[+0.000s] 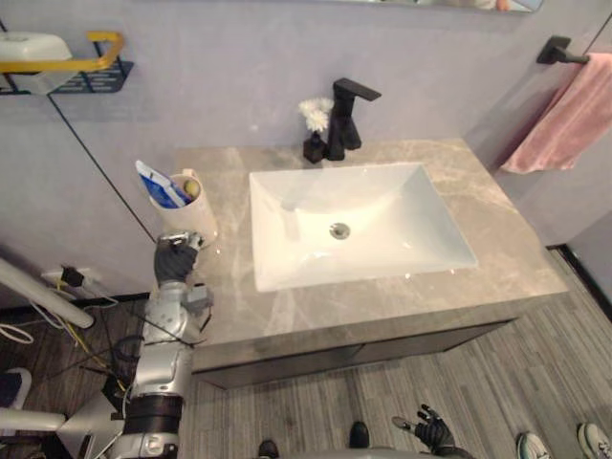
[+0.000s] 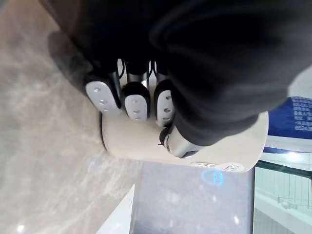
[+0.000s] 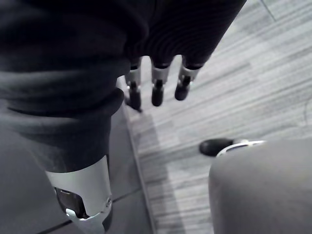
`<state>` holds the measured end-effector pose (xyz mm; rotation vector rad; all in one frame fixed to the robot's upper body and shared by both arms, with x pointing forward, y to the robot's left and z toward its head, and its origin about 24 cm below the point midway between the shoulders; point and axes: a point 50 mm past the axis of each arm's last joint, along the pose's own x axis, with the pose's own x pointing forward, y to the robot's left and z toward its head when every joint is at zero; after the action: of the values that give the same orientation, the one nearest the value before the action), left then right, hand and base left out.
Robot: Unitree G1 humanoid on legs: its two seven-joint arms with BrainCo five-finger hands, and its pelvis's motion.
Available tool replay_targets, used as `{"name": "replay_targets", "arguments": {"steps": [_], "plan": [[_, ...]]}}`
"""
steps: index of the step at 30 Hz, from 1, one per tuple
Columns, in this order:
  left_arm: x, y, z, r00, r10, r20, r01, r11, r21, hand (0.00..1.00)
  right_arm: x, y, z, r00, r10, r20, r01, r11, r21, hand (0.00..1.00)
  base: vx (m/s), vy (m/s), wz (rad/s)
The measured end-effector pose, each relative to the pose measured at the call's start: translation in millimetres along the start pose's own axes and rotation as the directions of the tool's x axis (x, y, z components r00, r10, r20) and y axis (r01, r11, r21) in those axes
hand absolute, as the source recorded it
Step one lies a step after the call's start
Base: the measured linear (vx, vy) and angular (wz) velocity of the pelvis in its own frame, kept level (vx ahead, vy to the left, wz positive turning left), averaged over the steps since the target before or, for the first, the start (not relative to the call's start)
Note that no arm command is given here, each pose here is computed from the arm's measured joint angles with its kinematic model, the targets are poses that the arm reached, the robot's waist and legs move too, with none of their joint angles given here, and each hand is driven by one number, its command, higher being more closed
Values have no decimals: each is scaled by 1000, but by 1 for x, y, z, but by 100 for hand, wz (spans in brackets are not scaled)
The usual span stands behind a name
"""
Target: Organize washtable
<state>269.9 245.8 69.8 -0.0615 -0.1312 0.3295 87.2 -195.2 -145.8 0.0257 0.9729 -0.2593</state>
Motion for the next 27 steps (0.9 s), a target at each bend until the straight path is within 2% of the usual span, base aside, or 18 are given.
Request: {"name": "replay_targets", "arguments": {"steps": [17, 23, 27], "plan": [[8, 2, 2, 1000, 19, -1, -19, 1000, 16, 100, -1, 2, -3, 1000, 3, -8, -3, 1000, 6, 0, -35, -31, -2], [5, -6, 3, 1000, -11, 8, 11, 1000, 6, 100, -1, 4, -3, 1000, 10, -8, -10, 1000, 5, 0, -49, -27, 8], [-4, -24, 1, 998, -63, 6, 63, 997, -36, 100, -2, 4, -4, 1000, 12, -11, -12, 1000, 2, 0, -22, -31, 14]]}}
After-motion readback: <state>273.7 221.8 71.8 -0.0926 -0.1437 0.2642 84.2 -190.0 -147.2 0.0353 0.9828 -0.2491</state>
